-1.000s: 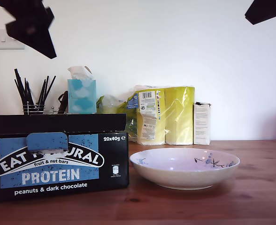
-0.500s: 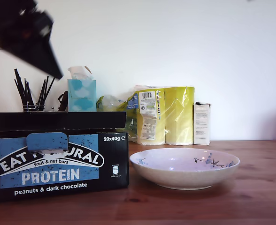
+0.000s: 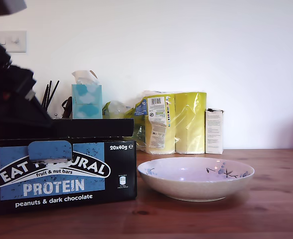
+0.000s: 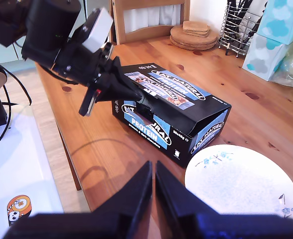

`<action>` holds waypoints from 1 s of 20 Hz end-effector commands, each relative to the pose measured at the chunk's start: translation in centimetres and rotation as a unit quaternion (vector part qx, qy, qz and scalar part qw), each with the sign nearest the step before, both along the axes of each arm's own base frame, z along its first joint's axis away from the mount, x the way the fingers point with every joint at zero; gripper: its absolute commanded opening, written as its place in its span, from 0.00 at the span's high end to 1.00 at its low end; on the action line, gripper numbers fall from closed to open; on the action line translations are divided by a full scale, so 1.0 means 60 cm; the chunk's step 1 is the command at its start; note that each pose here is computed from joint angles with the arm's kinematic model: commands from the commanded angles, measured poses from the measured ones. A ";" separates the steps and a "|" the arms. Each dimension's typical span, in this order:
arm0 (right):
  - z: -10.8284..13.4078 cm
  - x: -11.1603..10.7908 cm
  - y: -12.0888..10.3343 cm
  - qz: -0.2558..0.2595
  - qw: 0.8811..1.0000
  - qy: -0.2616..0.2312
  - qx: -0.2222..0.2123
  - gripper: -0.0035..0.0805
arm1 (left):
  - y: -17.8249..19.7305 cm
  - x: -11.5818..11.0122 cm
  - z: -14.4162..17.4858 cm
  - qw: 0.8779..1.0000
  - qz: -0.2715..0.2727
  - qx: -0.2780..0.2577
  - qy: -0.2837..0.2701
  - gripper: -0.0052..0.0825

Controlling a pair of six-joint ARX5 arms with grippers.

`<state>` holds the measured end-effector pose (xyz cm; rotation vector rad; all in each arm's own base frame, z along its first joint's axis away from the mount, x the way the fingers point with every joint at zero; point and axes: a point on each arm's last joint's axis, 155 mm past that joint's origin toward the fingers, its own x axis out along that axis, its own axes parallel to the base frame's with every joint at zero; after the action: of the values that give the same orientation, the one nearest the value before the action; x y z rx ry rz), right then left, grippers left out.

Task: Open the carton box of snackbars

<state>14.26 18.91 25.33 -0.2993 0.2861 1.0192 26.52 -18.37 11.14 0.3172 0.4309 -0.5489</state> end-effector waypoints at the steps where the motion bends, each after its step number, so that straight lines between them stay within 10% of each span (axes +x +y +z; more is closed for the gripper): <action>1: 0.004 -0.001 0.002 0.003 1.000 -0.003 0.003 0.97 | -0.005 0.003 0.008 1.000 0.000 -0.015 -0.010 0.97; 20: -0.006 -0.006 0.001 0.008 1.000 0.004 -0.007 0.97 | -0.012 0.039 -0.076 0.999 0.022 0.035 0.013 0.97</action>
<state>14.07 18.82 24.89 -0.3057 0.3045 1.0239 28.94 -19.34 7.03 0.3557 0.4805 -0.5043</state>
